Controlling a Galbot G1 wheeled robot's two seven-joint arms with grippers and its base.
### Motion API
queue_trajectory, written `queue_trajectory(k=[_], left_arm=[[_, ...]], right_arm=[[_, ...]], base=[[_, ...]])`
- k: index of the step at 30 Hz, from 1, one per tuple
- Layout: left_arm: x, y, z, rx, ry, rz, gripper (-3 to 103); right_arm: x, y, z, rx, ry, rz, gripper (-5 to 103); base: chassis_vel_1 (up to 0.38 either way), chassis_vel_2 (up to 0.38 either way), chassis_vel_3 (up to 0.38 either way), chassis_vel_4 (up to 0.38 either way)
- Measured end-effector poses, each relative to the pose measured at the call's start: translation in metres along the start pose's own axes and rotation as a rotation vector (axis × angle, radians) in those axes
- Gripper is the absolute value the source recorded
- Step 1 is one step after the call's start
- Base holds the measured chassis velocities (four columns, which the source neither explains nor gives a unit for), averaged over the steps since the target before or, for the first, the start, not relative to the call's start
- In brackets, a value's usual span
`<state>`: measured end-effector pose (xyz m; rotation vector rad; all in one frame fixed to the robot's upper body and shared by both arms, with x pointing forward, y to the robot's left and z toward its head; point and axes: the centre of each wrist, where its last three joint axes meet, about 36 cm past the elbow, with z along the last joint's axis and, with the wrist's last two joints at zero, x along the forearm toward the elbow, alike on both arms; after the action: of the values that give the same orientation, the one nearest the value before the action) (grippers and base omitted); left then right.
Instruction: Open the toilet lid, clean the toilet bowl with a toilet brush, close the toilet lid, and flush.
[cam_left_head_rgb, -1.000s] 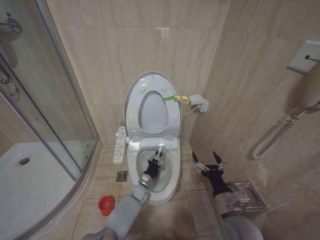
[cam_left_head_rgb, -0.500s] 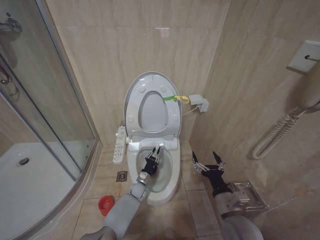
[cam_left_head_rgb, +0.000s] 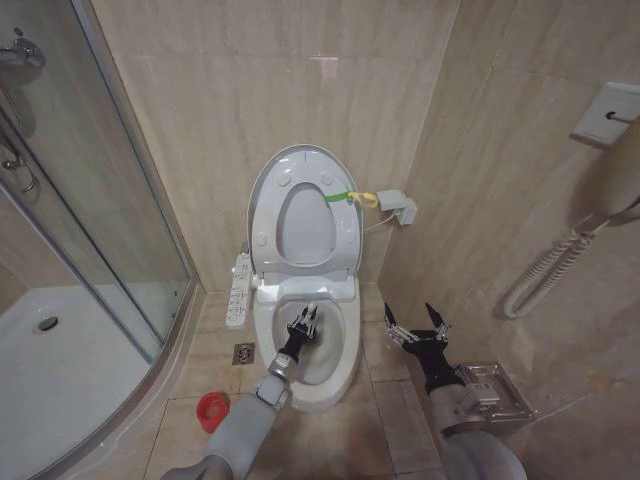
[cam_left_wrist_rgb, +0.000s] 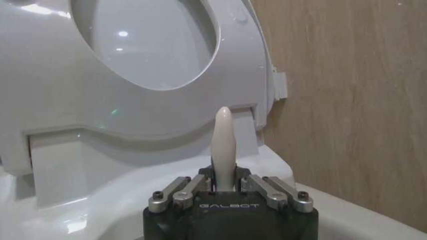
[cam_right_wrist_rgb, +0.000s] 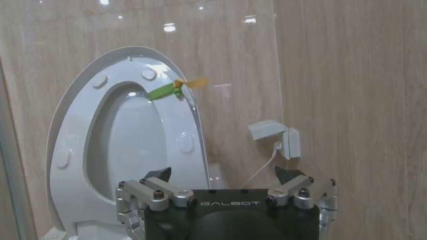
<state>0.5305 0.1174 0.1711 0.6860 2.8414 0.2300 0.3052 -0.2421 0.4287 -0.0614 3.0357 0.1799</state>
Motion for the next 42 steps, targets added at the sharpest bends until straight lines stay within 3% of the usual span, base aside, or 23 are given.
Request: queue_trajectory(k=[8,13,16,23,28,32,36,42], left_arm=[[-0.004,-0.002,-0.006,0.004,-0.020,-0.005,19],[-0.019,-0.011,-0.024,0.014,-0.074,-0.005,19],[-0.035,-0.025,-0.044,0.029,-0.137,-0.001,19],[-0.043,-0.055,-0.076,0.061,-0.201,0.025,19],[-0.036,-0.078,-0.084,0.088,-0.206,0.061,19],[-0.031,-0.083,-0.078,0.093,-0.188,0.066,19],[-0.023,-0.079,-0.060,0.086,-0.156,0.063,19],[-0.023,-0.044,-0.035,0.043,-0.106,0.024,19]], right_arm=[[0.000,0.000,0.000,0.000,0.000,0.000,100],[0.000,0.000,0.000,0.000,0.000,0.000,100],[0.000,0.000,0.000,0.000,0.000,0.000,100],[0.000,0.000,0.000,0.000,0.000,0.000,100],[0.000,0.000,0.000,0.000,0.000,0.000,100],[0.000,0.000,0.000,0.000,0.000,0.000,100],[0.000,0.000,0.000,0.000,0.000,0.000,100],[0.000,0.000,0.000,0.000,0.000,0.000,100]], base=[[0.000,0.000,0.000,0.000],[0.000,0.000,0.000,0.000],[0.000,0.000,0.000,0.000],[0.000,0.000,0.000,0.000],[0.000,0.000,0.000,0.000],[0.000,0.000,0.000,0.000],[0.000,0.000,0.000,0.000],[0.000,0.000,0.000,0.000]])
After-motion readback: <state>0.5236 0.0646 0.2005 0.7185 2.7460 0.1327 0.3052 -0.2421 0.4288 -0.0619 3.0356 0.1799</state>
